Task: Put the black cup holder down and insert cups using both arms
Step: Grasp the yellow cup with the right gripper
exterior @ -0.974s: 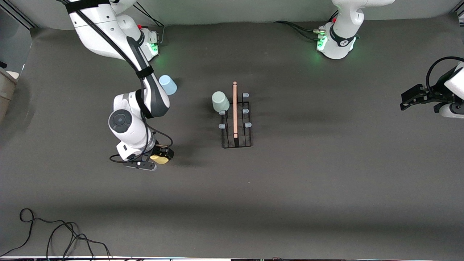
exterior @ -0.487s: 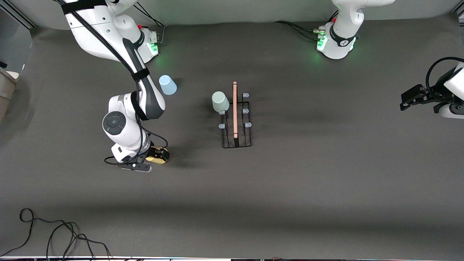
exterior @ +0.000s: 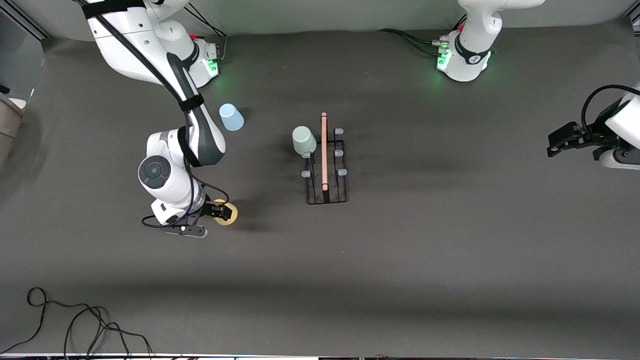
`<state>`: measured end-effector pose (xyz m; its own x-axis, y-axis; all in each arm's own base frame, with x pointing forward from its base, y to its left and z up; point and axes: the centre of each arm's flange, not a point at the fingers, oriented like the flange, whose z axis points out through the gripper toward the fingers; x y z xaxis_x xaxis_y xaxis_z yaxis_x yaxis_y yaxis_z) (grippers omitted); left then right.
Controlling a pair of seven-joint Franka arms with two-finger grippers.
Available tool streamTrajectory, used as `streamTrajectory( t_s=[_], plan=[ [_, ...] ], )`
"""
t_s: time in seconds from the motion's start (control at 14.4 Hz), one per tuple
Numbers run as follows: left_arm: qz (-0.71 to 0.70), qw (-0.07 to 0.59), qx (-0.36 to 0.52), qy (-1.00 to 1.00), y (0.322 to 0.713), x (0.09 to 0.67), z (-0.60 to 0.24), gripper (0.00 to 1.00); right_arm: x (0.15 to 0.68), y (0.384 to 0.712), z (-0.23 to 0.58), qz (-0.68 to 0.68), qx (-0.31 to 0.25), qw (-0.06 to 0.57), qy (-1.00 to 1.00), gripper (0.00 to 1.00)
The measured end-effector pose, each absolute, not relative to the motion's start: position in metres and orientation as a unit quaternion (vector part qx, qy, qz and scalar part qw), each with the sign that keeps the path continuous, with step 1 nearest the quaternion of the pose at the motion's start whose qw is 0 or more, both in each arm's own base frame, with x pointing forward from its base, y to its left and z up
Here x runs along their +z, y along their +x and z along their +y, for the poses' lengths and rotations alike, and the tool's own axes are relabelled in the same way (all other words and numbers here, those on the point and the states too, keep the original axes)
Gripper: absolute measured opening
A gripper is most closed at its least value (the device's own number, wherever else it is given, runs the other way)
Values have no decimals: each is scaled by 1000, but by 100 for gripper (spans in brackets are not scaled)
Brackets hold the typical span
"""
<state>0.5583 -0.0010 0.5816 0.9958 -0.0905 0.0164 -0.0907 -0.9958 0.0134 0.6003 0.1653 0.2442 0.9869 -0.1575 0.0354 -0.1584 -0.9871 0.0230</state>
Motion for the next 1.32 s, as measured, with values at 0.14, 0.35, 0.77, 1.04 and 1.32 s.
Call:
streamTrajectory(
  t_s=[0.14,0.35,0.77,1.04,1.32],
  plan=[
    [-44,7,8,999,558,581,-2,100,247,599,165,-79,9,13,997,100],
    [-43,7,7,999,559,580,-2,100,249,598,166,-78,5,13,997,100],
    [-43,7,6,999,559,580,-2,100,241,594,172,-89,-3,-2,996,100],
    [-43,7,8,999,561,578,-2,100,227,593,176,-89,0,-2,996,95],
    [-40,7,11,999,564,577,-2,100,223,592,182,-85,0,-1,996,67]
  ],
)
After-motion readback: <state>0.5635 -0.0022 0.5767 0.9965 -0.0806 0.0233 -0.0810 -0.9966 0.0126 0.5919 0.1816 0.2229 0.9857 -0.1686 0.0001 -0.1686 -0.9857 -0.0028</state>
